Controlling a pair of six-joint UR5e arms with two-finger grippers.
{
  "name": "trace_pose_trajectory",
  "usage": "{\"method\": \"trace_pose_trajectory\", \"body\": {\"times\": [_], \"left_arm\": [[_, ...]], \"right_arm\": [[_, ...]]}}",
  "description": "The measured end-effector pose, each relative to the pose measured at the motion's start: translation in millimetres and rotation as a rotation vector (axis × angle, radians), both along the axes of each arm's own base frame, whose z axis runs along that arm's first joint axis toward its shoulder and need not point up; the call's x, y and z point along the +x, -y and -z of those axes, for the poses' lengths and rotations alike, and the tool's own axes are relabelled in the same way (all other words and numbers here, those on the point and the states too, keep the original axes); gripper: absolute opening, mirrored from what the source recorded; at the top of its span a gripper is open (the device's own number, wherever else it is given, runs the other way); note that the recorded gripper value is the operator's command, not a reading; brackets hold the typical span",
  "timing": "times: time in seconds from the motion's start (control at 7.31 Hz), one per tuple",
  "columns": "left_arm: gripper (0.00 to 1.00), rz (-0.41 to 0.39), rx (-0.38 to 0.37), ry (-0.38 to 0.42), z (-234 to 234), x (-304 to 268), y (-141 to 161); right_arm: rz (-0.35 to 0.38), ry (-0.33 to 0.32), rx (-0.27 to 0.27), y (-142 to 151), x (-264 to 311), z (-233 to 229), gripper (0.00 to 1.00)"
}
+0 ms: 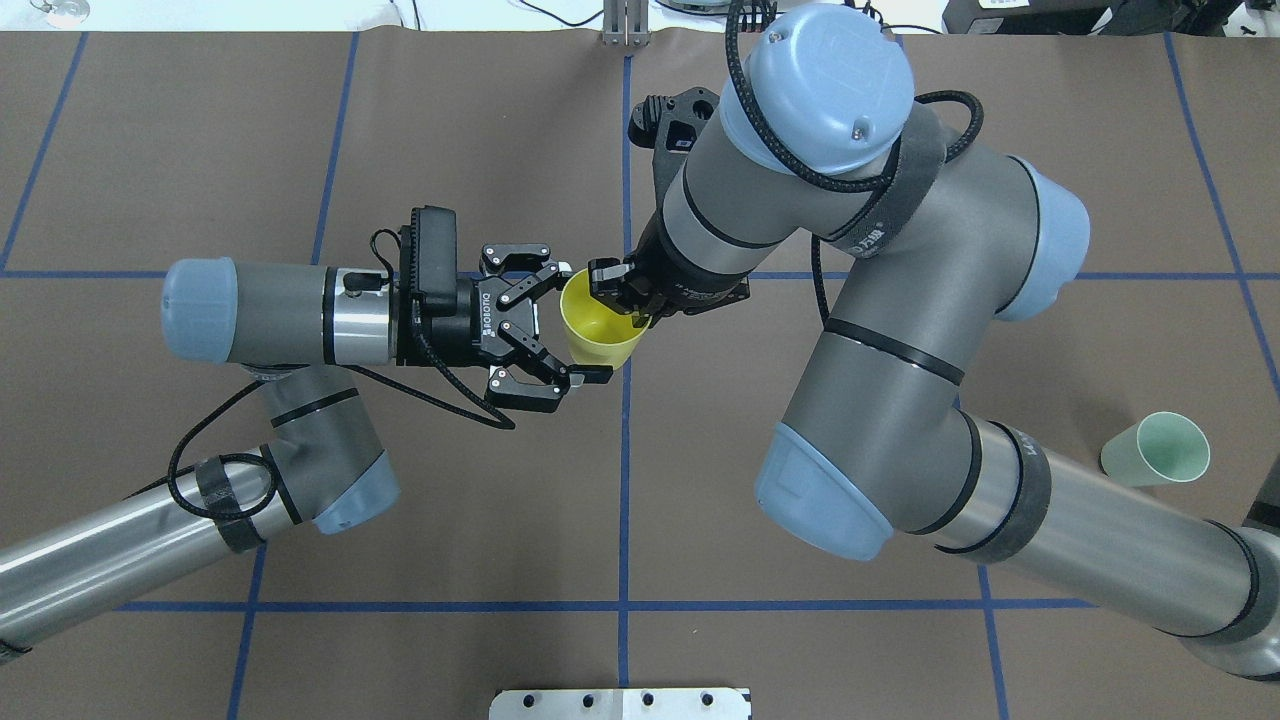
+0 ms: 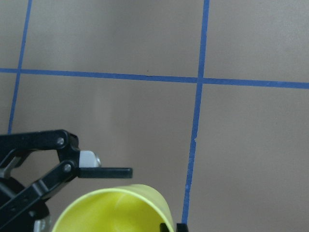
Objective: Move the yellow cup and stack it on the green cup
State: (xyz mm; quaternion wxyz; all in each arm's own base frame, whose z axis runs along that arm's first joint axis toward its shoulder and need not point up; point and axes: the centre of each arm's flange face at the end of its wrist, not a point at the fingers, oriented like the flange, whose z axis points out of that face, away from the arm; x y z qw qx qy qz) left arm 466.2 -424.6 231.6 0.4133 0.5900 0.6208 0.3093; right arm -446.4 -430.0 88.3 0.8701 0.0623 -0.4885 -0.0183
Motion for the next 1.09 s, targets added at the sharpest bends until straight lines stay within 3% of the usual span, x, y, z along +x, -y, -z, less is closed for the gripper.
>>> {"method": "trace_pose_trajectory", "body": {"times": [0.55,0.82,1.09], "left_arm": [[1.0,0.048,-0.028,-0.009,-2,-1,6],[1.0,0.064,-0.043,-0.005,-6,0,10],[1.0,0.101,-0.071,-0.003,-11,0,16]], "right_arm": [[-0.037,-0.009,-0.014,9,31,-20,0.0],[-0.084,-0.023,-0.034,28,58,-36,0.0],[-0.179,-0.049,-0.06,64,103,-56,0.0]]}}
